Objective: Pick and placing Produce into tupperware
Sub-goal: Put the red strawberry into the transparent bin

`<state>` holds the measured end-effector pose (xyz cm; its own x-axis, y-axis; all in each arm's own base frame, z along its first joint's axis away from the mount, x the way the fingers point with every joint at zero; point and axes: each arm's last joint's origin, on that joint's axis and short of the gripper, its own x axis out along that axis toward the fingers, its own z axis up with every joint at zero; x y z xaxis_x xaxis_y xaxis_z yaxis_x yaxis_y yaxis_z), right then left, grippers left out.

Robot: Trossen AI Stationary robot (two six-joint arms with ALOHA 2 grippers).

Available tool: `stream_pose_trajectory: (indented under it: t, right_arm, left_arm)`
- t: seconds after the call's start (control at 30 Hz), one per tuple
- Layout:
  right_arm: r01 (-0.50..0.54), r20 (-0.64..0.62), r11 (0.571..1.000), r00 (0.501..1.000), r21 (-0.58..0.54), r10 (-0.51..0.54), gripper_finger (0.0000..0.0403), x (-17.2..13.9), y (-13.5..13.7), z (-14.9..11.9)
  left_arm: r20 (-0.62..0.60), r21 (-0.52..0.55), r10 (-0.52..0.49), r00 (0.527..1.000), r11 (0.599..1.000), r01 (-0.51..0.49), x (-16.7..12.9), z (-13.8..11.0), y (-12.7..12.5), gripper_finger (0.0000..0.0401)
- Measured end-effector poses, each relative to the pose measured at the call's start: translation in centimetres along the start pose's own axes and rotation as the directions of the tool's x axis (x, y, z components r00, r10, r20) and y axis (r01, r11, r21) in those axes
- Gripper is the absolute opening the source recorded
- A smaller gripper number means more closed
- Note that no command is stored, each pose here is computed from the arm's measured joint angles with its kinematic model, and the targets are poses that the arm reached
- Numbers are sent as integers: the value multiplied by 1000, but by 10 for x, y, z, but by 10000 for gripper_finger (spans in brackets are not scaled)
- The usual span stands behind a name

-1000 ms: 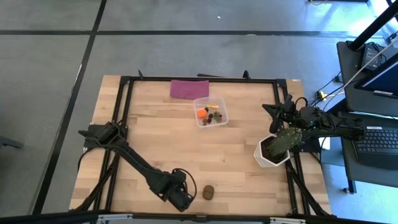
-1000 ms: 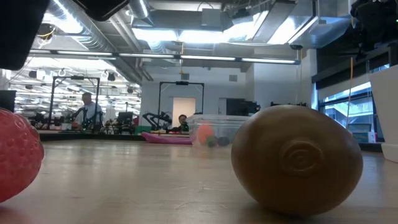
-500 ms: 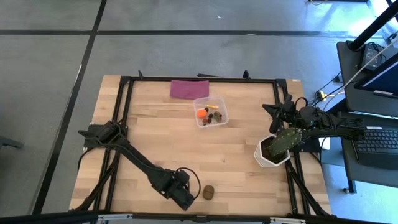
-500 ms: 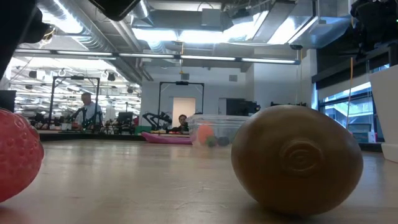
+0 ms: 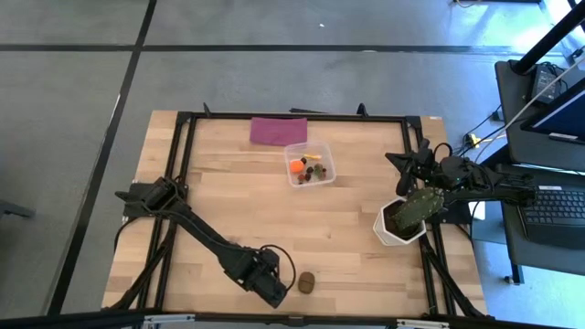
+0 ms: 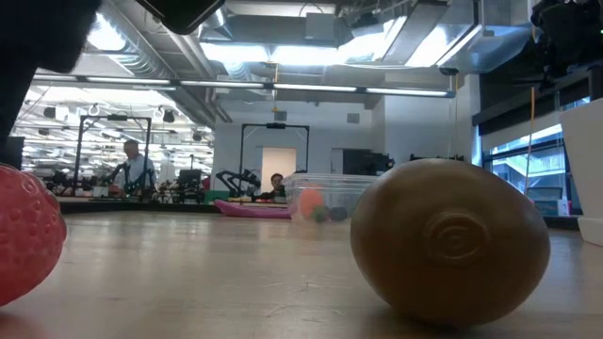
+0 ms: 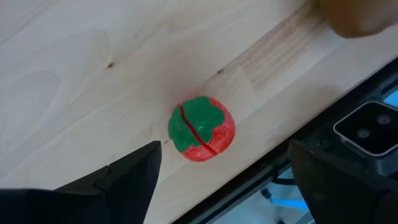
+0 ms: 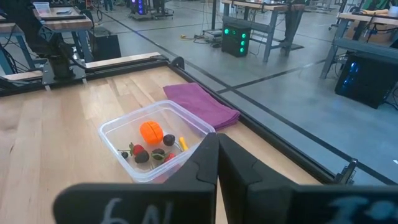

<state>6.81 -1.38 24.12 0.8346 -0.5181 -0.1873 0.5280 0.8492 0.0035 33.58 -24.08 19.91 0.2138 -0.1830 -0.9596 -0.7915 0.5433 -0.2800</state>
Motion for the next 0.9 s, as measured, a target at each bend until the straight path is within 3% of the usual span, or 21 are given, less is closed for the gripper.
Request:
stream_pose_trajectory:
  t: [0.6,0.9]
  right_arm:
    - [0,0,1000,1000,0,0,9,0,0,0]
    - [0,-1,1000,1000,-1,0,9,0,0,0]
  left_arm:
    - [8,-136,36,999,990,-35,2,-7,3,309]
    - [3,-136,79,997,988,-78,29,-8,3,308]
